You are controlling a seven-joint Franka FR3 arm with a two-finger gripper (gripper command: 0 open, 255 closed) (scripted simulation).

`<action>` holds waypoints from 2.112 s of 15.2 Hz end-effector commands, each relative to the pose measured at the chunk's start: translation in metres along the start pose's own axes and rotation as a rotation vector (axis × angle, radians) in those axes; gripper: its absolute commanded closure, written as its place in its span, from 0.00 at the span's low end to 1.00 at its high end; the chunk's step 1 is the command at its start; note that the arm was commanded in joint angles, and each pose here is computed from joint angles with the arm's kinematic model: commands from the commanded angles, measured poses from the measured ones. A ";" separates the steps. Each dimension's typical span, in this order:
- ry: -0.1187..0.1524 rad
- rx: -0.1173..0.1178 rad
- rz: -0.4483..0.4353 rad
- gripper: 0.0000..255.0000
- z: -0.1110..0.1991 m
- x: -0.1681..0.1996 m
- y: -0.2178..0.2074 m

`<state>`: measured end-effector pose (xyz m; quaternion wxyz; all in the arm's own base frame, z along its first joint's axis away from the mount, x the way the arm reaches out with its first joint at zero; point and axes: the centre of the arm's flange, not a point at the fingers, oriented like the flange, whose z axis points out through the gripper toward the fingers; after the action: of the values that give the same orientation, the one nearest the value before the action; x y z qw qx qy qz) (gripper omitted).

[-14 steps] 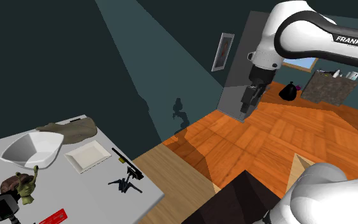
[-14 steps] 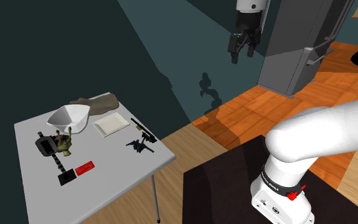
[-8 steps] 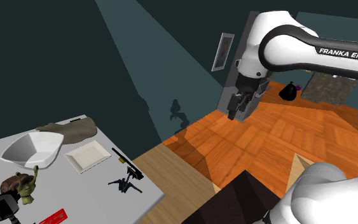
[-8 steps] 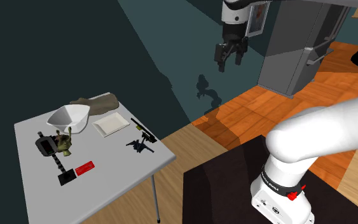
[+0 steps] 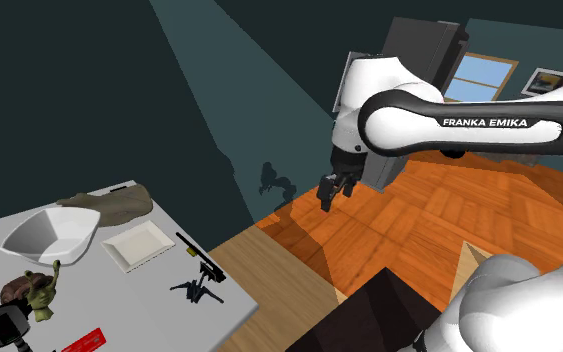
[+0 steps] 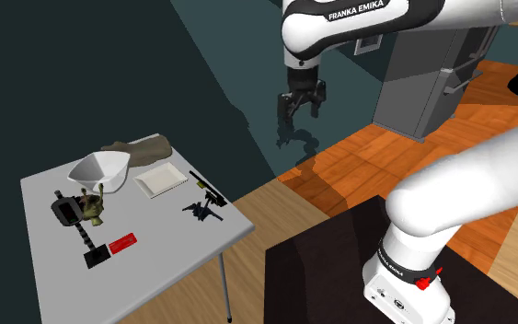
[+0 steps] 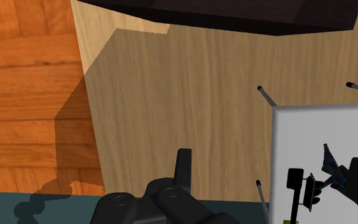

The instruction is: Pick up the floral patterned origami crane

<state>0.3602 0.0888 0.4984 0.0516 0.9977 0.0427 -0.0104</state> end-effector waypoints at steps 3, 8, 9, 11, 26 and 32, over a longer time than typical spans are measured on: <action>0.005 -0.018 0.021 0.00 0.031 0.023 -0.042; 0.008 -0.041 0.045 0.00 0.070 0.052 -0.090; 0.009 -0.046 0.050 0.00 0.078 0.058 -0.099; 0.010 -0.055 0.060 0.00 0.094 0.071 -0.117; 0.021 -0.125 0.132 0.00 0.221 0.168 -0.246; 0.025 -0.153 0.162 0.00 0.273 0.210 -0.293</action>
<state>0.5319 0.3622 0.2021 0.1245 0.9916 -0.0337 0.0084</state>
